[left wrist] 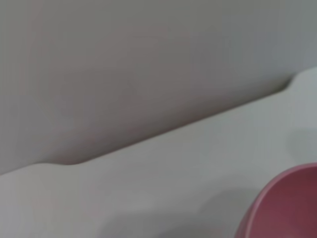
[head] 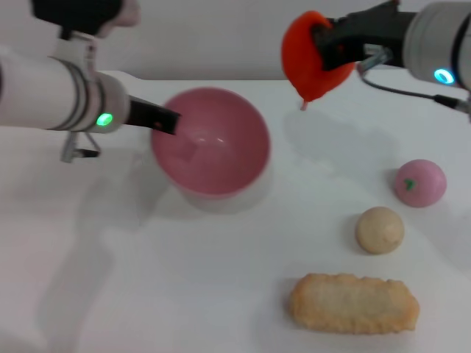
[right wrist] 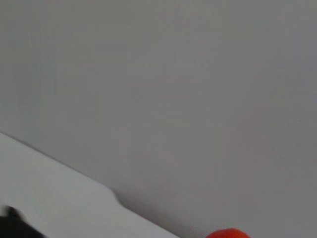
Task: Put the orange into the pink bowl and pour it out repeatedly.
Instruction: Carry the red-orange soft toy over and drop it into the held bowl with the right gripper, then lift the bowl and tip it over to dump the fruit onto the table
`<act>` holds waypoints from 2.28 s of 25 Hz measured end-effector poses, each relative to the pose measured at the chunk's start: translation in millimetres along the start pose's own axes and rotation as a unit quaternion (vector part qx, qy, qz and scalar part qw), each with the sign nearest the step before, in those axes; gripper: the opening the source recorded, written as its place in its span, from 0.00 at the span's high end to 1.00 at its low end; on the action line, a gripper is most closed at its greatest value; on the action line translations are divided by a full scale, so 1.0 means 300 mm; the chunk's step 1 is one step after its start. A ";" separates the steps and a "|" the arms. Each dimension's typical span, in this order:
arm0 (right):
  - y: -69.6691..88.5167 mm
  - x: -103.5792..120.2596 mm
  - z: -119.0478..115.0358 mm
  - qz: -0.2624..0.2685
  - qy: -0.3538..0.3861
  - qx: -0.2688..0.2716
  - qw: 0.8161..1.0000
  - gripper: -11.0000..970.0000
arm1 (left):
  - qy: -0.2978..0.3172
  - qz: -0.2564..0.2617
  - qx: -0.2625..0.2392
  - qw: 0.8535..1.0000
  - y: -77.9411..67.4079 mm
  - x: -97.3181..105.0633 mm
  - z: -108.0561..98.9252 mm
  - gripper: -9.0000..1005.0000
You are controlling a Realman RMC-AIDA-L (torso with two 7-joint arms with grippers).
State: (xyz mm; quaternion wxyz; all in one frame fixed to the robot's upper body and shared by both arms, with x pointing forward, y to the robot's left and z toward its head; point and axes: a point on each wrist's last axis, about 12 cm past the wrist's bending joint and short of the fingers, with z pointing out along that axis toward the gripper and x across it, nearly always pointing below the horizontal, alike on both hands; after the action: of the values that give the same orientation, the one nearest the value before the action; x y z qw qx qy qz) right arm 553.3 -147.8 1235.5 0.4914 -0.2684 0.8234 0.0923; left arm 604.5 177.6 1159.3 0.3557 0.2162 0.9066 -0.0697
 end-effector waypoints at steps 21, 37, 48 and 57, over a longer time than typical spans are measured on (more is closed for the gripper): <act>0.102 0.030 0.077 0.017 0.005 -0.072 0.997 0.91 | -0.015 0.032 0.026 0.999 -0.068 -0.072 0.031 0.94; -0.296 0.136 -0.058 0.191 -0.005 0.091 0.977 0.47 | -0.060 0.181 -0.039 0.981 -0.075 -0.097 0.006 0.94; -0.466 0.380 -0.152 0.316 0.011 0.108 0.943 0.46 | -0.135 0.498 -0.158 0.842 -0.314 -0.082 -0.034 0.94; -0.459 0.386 -0.134 0.312 0.019 0.098 0.945 0.46 | -0.174 0.675 -0.271 0.664 -0.423 0.035 -0.008 0.94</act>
State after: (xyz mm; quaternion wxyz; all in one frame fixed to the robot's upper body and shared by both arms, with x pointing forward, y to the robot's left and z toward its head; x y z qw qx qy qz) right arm 552.7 -320.8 1171.5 0.4457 0.0500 0.8803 0.1544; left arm 540.2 68.0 1150.4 0.5000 0.6466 0.4131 0.4017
